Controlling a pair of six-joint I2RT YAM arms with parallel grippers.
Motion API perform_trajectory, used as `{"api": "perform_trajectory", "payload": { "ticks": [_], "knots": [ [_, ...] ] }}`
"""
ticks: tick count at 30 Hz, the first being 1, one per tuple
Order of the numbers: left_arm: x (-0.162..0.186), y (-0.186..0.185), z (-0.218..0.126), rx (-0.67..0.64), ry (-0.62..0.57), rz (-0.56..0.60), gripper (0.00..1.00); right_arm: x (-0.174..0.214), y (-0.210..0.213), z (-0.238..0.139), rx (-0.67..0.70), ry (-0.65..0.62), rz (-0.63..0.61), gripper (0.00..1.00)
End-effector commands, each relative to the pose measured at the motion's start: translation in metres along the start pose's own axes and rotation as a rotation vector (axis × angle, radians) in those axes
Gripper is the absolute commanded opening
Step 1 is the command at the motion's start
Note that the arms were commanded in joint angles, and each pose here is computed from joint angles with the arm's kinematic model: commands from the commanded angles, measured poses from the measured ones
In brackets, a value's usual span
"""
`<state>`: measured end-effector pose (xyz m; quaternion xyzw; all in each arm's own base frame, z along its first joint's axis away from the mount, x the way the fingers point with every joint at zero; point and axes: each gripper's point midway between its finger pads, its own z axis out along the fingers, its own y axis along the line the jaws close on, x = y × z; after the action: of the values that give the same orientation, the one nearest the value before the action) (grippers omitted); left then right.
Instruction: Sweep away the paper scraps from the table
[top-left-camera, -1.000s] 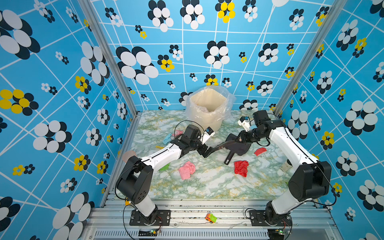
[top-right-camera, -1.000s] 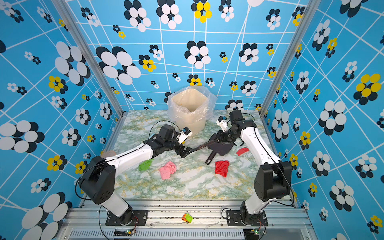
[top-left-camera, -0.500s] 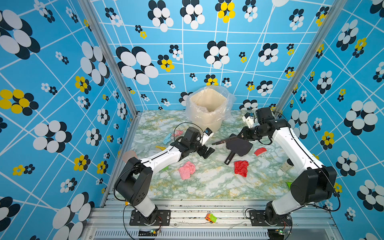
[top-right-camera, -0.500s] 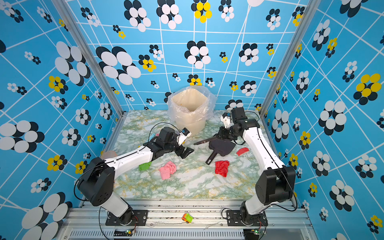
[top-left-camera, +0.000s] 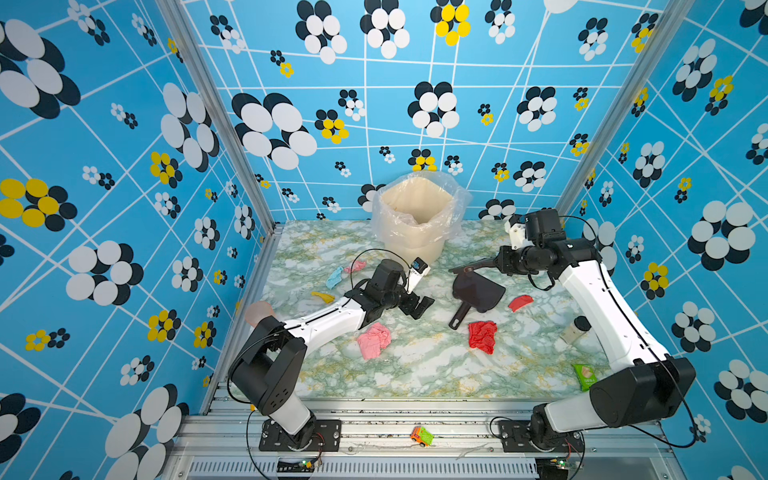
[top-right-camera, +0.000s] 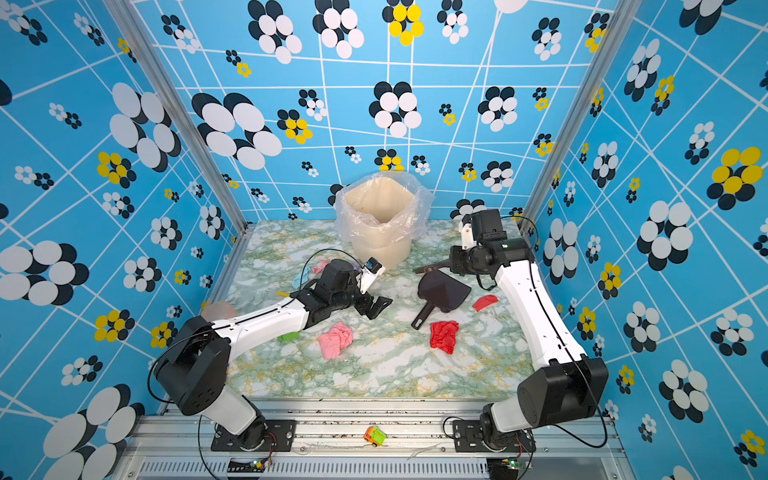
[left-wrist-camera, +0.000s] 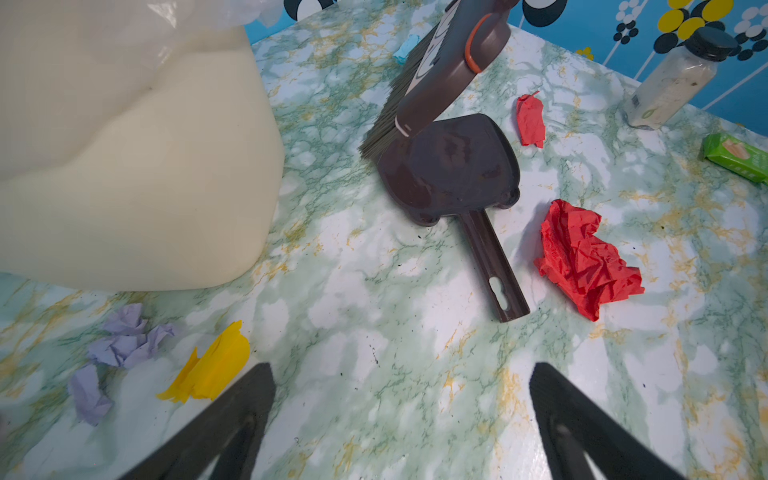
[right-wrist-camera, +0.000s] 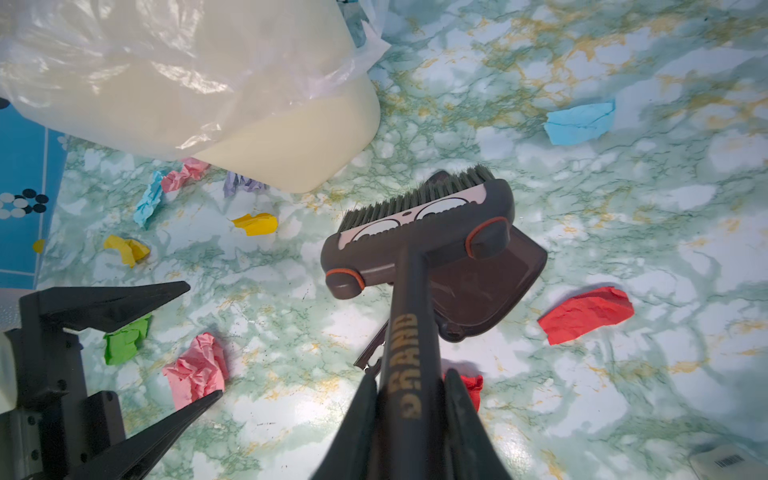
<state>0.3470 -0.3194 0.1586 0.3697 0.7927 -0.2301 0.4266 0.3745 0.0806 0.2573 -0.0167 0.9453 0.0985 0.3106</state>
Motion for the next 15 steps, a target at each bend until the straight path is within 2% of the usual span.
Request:
{"api": "perform_trajectory", "payload": {
  "ticks": [1, 6, 15],
  "knots": [
    [0.007, 0.01, 0.003, -0.062, 0.016, -0.026, 0.99, -0.015, -0.008, -0.017, 0.047, -0.081, 0.011, 0.0],
    [0.017, 0.017, 0.004, -0.113, 0.044, -0.06, 0.99, -0.02, -0.008, -0.023, 0.046, -0.125, 0.009, 0.0],
    [0.027, 0.0, 0.009, -0.071, 0.054, -0.066, 0.99, -0.01, -0.023, -0.013, 0.109, -0.095, 0.012, 0.0]
  ]
}}
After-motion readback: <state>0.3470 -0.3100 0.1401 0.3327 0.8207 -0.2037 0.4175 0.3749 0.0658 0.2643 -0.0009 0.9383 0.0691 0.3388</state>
